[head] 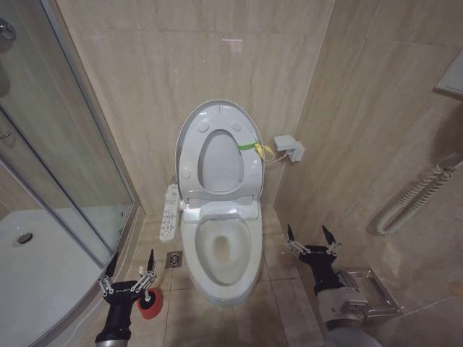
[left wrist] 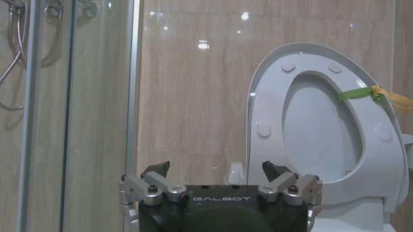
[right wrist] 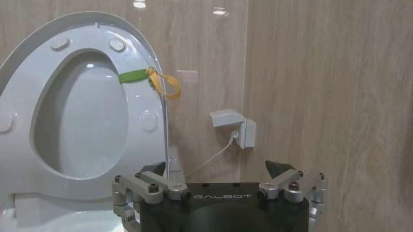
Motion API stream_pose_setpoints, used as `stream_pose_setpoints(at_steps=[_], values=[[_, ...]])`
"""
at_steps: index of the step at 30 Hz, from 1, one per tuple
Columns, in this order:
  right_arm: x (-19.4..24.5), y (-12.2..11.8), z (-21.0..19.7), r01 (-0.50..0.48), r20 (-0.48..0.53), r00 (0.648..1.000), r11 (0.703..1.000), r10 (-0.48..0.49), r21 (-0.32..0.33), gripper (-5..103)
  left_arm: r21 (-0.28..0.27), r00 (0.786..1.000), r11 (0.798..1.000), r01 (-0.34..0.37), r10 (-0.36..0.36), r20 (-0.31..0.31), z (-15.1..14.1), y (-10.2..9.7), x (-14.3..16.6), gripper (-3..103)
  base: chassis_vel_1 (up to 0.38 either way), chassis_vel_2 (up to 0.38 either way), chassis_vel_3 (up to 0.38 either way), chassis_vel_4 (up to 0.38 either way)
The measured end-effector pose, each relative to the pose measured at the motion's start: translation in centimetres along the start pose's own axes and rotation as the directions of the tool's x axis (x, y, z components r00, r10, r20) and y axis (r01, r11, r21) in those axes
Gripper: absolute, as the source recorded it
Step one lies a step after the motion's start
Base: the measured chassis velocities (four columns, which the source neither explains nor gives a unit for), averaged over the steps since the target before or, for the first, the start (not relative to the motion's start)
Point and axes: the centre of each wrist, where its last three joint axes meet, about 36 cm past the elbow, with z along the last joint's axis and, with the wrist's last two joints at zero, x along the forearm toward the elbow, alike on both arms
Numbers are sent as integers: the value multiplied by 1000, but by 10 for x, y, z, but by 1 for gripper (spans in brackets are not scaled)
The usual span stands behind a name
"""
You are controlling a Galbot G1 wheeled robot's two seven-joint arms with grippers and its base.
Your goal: Open the toilet lid, clean the toilet bowl with a toilet brush, close the toilet lid, and flush.
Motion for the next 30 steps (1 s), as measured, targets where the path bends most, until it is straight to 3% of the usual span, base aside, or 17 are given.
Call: stream_pose_setpoints(at_steps=[30], values=[[0,0,0,0,0,1000,1000,0,0,100,-7,1000,1000,-1,1,14,-1,3,-2,97,0,0,0,0]])
